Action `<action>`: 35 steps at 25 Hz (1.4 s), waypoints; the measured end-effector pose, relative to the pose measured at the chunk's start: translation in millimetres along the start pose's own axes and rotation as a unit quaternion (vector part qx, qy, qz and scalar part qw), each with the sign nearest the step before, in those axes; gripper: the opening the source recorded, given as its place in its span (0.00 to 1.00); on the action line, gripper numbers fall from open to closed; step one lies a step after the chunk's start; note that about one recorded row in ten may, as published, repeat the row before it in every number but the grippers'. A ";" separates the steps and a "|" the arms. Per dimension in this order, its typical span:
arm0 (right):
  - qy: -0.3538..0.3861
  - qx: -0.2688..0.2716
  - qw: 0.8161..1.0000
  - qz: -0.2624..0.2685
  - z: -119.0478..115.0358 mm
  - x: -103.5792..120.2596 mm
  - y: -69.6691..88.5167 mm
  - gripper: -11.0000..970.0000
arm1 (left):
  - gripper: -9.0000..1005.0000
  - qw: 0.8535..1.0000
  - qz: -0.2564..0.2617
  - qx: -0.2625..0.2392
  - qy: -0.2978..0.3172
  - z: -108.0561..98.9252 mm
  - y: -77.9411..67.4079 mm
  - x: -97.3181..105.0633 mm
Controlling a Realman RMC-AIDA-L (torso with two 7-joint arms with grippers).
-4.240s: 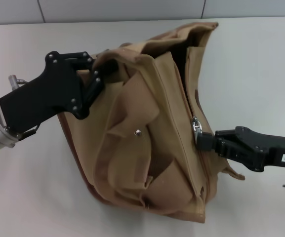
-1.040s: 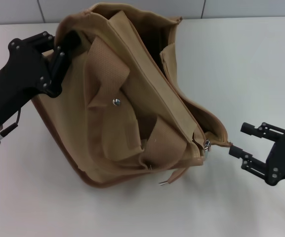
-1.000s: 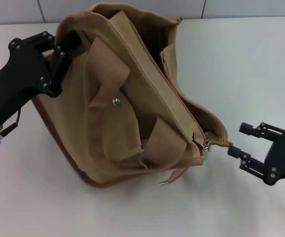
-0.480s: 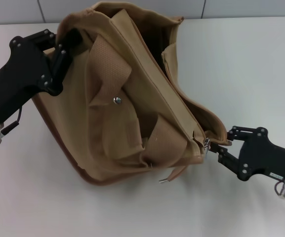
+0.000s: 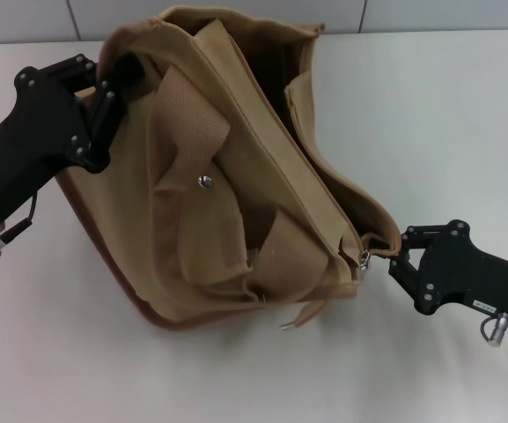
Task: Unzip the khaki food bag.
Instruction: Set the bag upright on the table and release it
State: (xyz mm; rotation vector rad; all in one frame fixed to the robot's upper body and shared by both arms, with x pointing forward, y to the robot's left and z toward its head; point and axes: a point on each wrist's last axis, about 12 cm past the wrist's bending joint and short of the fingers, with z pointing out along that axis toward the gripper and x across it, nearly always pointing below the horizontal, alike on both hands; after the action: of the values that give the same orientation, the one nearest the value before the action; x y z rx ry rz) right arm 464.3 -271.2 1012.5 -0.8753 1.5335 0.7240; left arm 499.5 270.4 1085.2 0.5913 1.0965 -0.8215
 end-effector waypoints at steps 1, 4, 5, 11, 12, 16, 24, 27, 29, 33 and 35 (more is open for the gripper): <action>-0.005 -0.002 1.000 0.003 -0.6 -1.3 0.2 0.07 | 0.07 1.000 0.000 0.000 0.000 -0.3 -0.2 0.1; -0.027 -0.013 0.999 0.021 -3.1 -8.0 -0.1 0.05 | 0.07 1.000 -0.001 -0.002 0.002 -2.2 -1.0 0.6; -0.037 -0.018 0.999 0.028 -4.3 -11.6 -0.8 0.05 | 0.07 1.000 -0.002 -0.002 0.003 -3.2 -1.5 0.8; -0.095 -0.057 0.991 0.074 -10.5 -38.1 -10.4 0.07 | 0.07 1.000 -0.013 -0.013 0.010 -15.6 -5.5 2.1; -0.104 -0.064 0.989 0.086 -10.5 -43.8 -13.5 0.07 | 0.07 1.000 -0.017 -0.016 0.012 -18.8 -6.5 2.3; -0.122 -0.095 0.979 0.132 -4.3 -68.4 -31.3 0.08 | 0.07 0.999 -0.038 -0.027 0.018 -30.7 -9.2 2.1; -0.115 -0.094 0.973 0.177 26.8 -104.4 -68.5 0.11 | 0.07 0.996 -0.063 -0.053 0.033 -50.5 -13.8 3.7; -0.106 -0.081 0.973 0.187 39.9 -111.8 -79.1 0.11 | 0.07 0.994 -0.070 -0.067 0.043 -55.3 -16.8 7.7; -0.099 -0.073 0.974 0.191 47.7 -115.6 -84.7 0.12 | 0.07 0.993 -0.077 -0.079 0.051 -57.3 -18.5 11.5; -0.083 -0.054 0.974 0.203 61.3 -120.3 -94.4 0.13 | 0.07 0.983 -0.115 -0.115 0.081 -60.0 -17.6 24.1; -0.077 -0.050 0.974 0.206 65.3 -119.8 -95.0 0.14 | 0.07 0.977 -0.132 -0.134 0.099 -60.6 -15.3 30.5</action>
State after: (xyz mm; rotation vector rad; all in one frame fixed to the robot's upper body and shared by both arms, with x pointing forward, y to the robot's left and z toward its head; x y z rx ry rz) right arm 585.4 -250.7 1124.6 -0.5599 1.5652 1.1491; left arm 461.6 299.5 1034.7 0.3072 1.4640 -0.8365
